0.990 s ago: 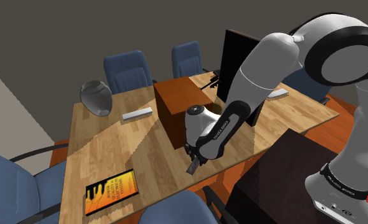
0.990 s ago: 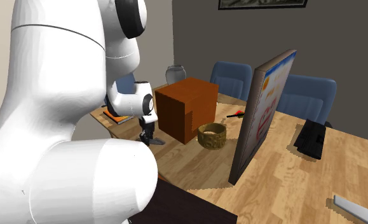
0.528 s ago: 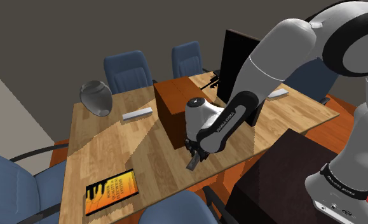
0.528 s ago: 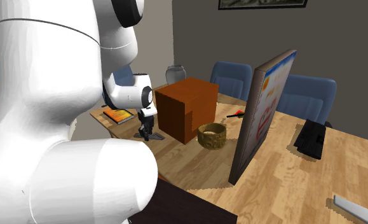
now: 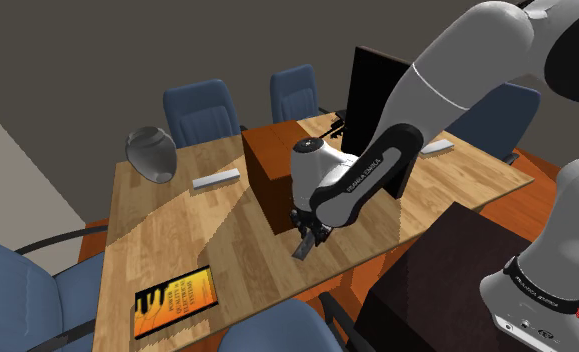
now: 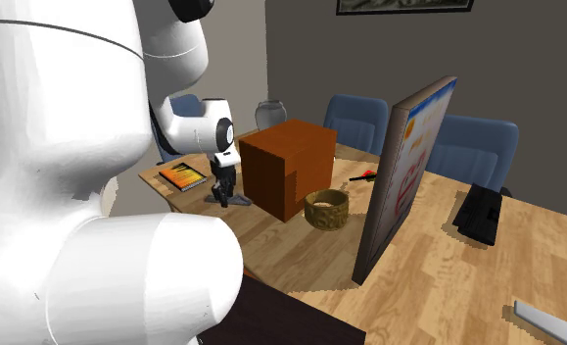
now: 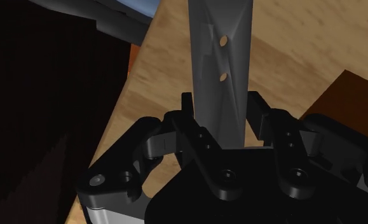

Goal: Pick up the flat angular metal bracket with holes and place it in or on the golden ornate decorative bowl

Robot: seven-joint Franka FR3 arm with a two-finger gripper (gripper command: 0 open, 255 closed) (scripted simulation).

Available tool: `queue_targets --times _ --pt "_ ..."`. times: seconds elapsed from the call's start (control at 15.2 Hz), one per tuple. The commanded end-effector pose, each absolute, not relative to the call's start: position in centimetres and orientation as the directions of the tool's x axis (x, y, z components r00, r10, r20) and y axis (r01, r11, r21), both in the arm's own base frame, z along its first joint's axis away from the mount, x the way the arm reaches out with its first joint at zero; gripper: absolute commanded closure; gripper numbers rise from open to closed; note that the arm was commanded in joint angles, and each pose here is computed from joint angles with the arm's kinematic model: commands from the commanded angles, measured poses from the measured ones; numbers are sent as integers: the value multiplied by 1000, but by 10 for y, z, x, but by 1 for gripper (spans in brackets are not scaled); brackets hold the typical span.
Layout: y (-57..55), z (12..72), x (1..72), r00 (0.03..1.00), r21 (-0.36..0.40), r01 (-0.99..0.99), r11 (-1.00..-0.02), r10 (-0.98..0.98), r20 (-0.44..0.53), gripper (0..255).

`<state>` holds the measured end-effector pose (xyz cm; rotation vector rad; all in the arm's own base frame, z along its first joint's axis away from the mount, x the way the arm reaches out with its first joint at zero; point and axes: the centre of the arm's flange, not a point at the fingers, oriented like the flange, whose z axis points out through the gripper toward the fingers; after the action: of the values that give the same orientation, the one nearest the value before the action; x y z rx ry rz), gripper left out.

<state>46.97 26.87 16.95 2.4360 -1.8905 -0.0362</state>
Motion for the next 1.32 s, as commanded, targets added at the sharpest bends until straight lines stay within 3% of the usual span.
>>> queue_targets --times 0.0,0.86,1.25 --pt "268 180 469 249 60 -967 -247 -968 17 255" --pt "268 246 469 249 60 -967 -247 -968 17 255" --pt "202 246 512 249 60 -967 -247 -968 17 255"
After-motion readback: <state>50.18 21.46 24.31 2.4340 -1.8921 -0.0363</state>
